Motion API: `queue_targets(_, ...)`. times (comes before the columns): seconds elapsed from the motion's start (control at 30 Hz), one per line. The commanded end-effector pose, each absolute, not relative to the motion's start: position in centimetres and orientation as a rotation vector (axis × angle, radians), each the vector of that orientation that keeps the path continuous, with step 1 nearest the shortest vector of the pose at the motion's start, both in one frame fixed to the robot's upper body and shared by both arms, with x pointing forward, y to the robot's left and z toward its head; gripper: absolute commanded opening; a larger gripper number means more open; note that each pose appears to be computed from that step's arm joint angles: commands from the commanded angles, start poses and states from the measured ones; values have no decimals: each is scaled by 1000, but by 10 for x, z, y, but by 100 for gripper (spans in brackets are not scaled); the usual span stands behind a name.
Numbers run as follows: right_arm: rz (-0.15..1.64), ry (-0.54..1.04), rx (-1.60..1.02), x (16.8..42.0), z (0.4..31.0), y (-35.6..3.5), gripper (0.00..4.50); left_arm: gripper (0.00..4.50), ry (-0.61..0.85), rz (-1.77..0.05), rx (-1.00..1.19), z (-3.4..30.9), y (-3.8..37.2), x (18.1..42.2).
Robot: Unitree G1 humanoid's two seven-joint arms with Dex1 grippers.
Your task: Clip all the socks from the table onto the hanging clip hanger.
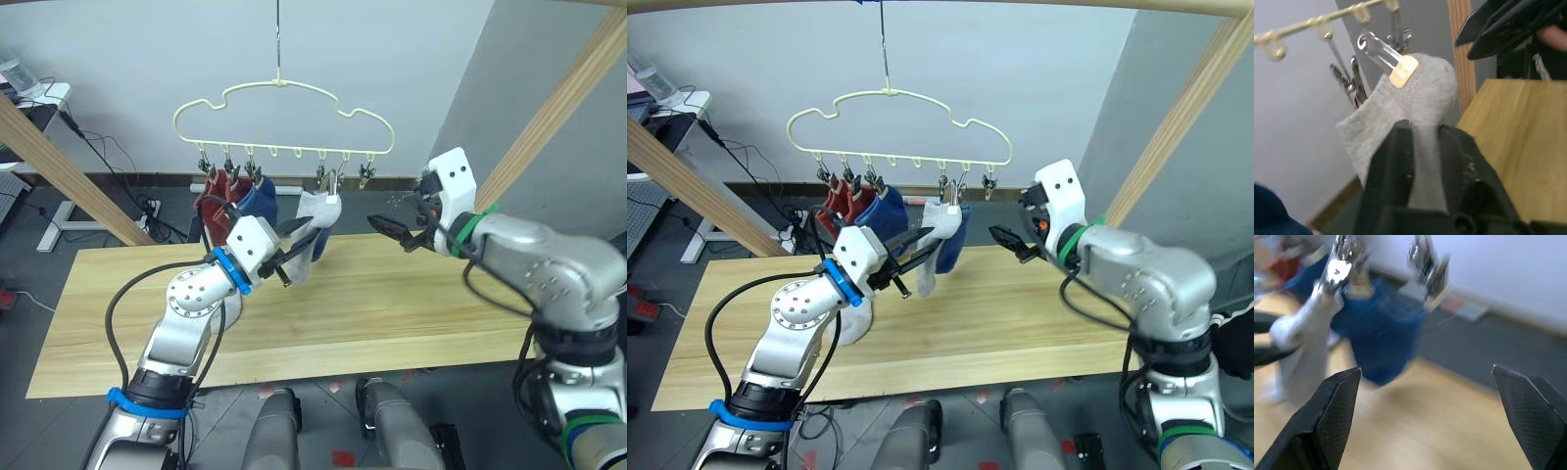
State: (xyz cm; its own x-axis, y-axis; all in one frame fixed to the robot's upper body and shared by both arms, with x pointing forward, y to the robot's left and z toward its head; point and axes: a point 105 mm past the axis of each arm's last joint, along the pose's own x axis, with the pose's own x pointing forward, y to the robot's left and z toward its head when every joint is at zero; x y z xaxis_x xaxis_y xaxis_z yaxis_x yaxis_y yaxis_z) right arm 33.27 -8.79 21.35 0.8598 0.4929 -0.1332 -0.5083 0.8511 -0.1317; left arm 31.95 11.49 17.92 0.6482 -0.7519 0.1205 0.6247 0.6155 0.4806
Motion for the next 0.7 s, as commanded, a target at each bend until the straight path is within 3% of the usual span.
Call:
queue_targets(0.03, 380, -111, -222, 333, 237, -86, 450, 227, -316, -887, 257, 210, 117, 298)
queue_targets(0.3, 273, -186, -161, 340, 239, -81, 450, 448, -215, -970, 115, 236, 121, 281)
queue_targets(0.53, 211, -239, -122, 354, 243, -70, 450, 448, -195, -966, 95, 259, 127, 282)
queue_targets(0.63, 171, -273, -105, 359, 248, -69, 390, 450, -202, -944, 90, 263, 126, 282)
queue_targets(0.7, 152, -286, -105, 361, 250, -70, 321, 450, -200, -939, 91, 262, 125, 282)
